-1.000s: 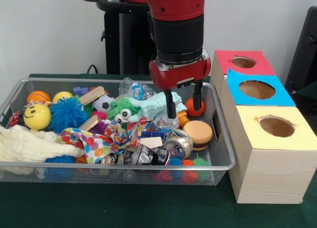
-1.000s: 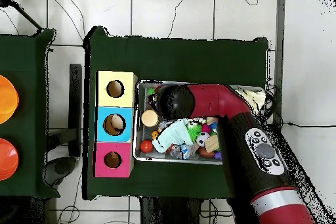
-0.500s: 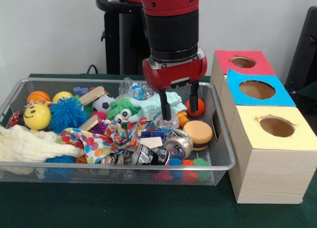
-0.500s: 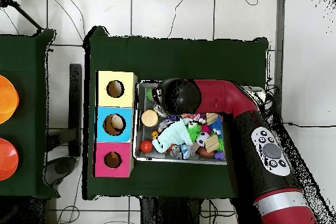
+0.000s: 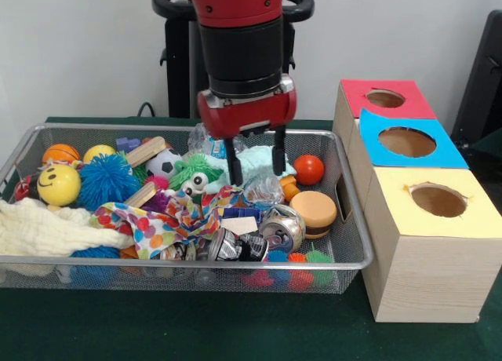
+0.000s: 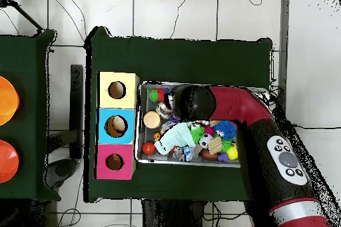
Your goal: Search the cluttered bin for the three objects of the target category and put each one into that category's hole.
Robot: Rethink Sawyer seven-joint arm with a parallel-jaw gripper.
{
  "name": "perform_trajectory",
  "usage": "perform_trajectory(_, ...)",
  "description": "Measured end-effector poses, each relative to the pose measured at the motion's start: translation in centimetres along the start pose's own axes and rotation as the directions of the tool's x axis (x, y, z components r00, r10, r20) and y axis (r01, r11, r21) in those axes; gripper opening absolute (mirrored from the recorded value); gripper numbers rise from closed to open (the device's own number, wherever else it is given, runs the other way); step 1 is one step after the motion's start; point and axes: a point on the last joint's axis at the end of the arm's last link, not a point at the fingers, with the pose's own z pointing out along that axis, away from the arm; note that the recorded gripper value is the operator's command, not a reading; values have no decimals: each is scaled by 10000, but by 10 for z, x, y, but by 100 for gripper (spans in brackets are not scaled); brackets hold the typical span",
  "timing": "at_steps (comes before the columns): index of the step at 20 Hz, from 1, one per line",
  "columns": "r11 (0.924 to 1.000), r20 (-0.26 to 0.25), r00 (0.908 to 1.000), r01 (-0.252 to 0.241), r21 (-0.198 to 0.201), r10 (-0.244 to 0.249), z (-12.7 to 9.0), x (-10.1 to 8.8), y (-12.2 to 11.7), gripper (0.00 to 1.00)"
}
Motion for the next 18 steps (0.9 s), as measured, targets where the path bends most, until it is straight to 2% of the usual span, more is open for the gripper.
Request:
perform_trajectory(4, 9995, 35, 9995, -303, 49, 303, 5, 22, -20, 100)
perform_trajectory(9, 9991, 56, 9992, -392, 151, 391, 10, 40, -30, 100)
perform_trajectory(14, 9995, -169, 9997, -172, 283, 177, 17, 53, -27, 100)
perform_trajectory(18, 9993, -256, 9997, 57, 364, -48, 20, 53, -21, 100)
